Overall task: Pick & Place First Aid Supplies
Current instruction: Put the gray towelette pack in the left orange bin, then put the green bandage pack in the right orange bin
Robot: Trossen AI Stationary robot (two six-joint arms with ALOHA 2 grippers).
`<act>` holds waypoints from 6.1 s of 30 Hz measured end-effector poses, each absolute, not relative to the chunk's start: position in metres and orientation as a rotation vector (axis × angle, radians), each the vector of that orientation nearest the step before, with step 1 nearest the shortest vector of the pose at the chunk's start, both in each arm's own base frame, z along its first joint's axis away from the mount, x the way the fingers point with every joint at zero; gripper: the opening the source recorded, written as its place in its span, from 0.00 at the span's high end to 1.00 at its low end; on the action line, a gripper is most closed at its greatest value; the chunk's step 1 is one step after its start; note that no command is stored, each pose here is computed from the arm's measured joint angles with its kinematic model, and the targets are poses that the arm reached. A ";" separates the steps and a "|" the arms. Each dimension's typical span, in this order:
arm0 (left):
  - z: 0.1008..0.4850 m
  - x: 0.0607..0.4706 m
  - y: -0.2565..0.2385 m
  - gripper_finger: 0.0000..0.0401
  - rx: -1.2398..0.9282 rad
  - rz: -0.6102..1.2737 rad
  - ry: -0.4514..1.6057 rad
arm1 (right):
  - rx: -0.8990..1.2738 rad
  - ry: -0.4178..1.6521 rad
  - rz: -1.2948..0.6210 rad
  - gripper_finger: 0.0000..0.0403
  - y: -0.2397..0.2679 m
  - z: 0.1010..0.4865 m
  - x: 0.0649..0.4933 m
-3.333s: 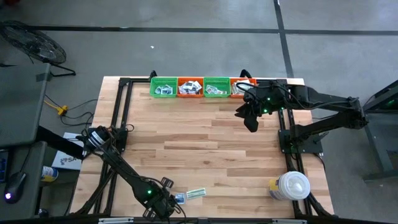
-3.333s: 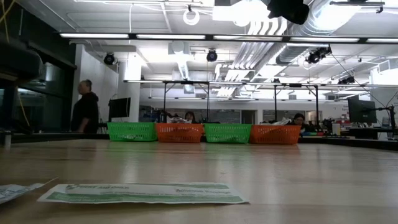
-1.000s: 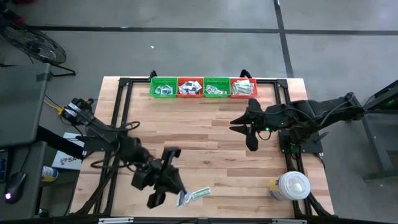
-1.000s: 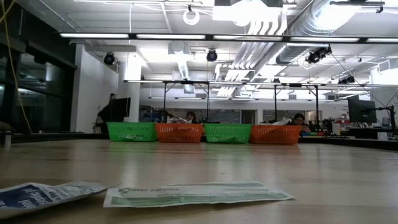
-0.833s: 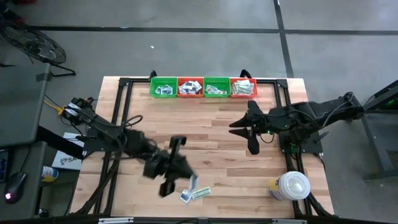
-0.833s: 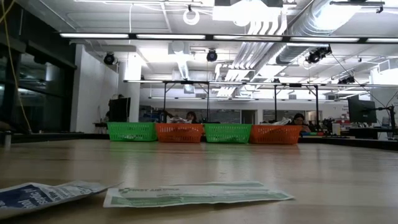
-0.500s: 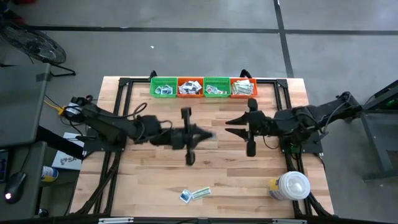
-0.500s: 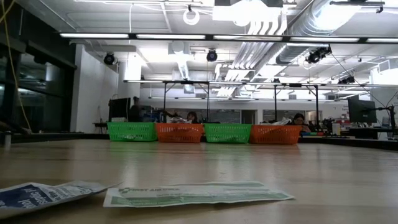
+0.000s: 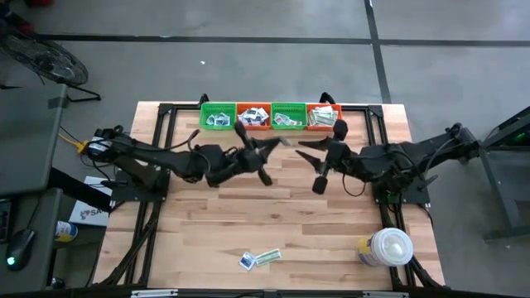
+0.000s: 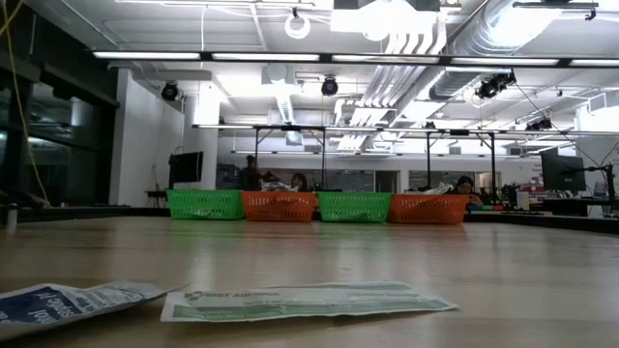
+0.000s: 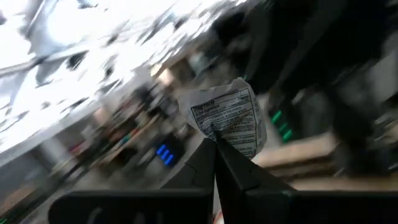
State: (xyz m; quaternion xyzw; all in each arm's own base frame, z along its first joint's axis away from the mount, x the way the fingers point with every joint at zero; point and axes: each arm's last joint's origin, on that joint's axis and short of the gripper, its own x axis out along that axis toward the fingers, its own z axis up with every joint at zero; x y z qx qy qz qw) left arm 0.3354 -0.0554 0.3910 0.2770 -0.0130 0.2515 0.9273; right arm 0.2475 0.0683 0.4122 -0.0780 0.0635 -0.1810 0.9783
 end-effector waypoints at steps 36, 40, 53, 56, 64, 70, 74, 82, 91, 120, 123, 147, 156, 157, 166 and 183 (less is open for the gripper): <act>0.203 0.290 0.259 1.00 -0.107 0.596 0.927 | -0.077 0.115 -0.705 0.77 0.059 0.411 0.243; 0.191 0.295 0.261 1.00 -0.123 0.565 0.938 | -0.079 0.119 -0.710 0.77 0.059 0.410 0.242; 0.208 0.300 0.265 1.00 -0.113 0.520 0.935 | -0.063 0.120 -0.704 0.77 0.059 0.409 0.242; 0.215 0.300 0.265 1.00 -0.117 0.514 0.959 | -0.056 0.132 -0.706 0.77 0.059 0.407 0.242; 0.214 0.292 0.260 1.00 -0.147 0.517 1.098 | -0.049 0.139 -0.703 0.77 0.059 0.406 0.242; 0.214 0.292 0.260 0.94 -0.116 0.498 1.105 | -0.045 0.142 -0.672 0.77 0.059 0.406 0.242; 0.214 0.292 0.260 0.82 -0.118 0.499 1.104 | -0.043 0.142 -0.660 0.77 0.060 0.406 0.242; 0.227 0.295 0.261 0.63 -0.103 0.466 1.092 | -0.031 0.146 -0.637 0.77 0.061 0.405 0.243; 0.267 0.302 0.250 0.63 -0.037 0.379 1.149 | 0.032 0.182 -0.546 0.77 0.063 0.399 0.243; 0.400 0.252 -0.036 0.63 0.267 0.373 0.907 | 0.073 0.595 0.111 0.77 0.106 0.334 0.288; 0.400 0.245 -0.063 0.63 0.265 0.351 0.872 | 0.034 0.652 0.139 0.76 0.116 0.320 0.294; 0.404 0.190 -0.163 0.63 0.285 0.258 0.606 | -0.083 0.804 0.383 0.61 0.214 0.175 0.350; 0.403 0.189 -0.162 0.63 0.304 0.257 0.624 | -0.023 0.803 0.328 0.61 0.219 0.147 0.360; 0.403 0.189 -0.162 0.63 0.304 0.257 0.625 | -0.019 0.808 0.325 0.61 0.219 0.144 0.361; 0.402 0.188 -0.161 0.63 0.320 0.256 0.640 | -0.028 0.831 0.263 0.60 0.217 0.135 0.362; 0.401 0.188 -0.160 0.63 0.328 0.256 0.645 | -0.016 0.995 0.234 0.62 0.215 0.107 0.356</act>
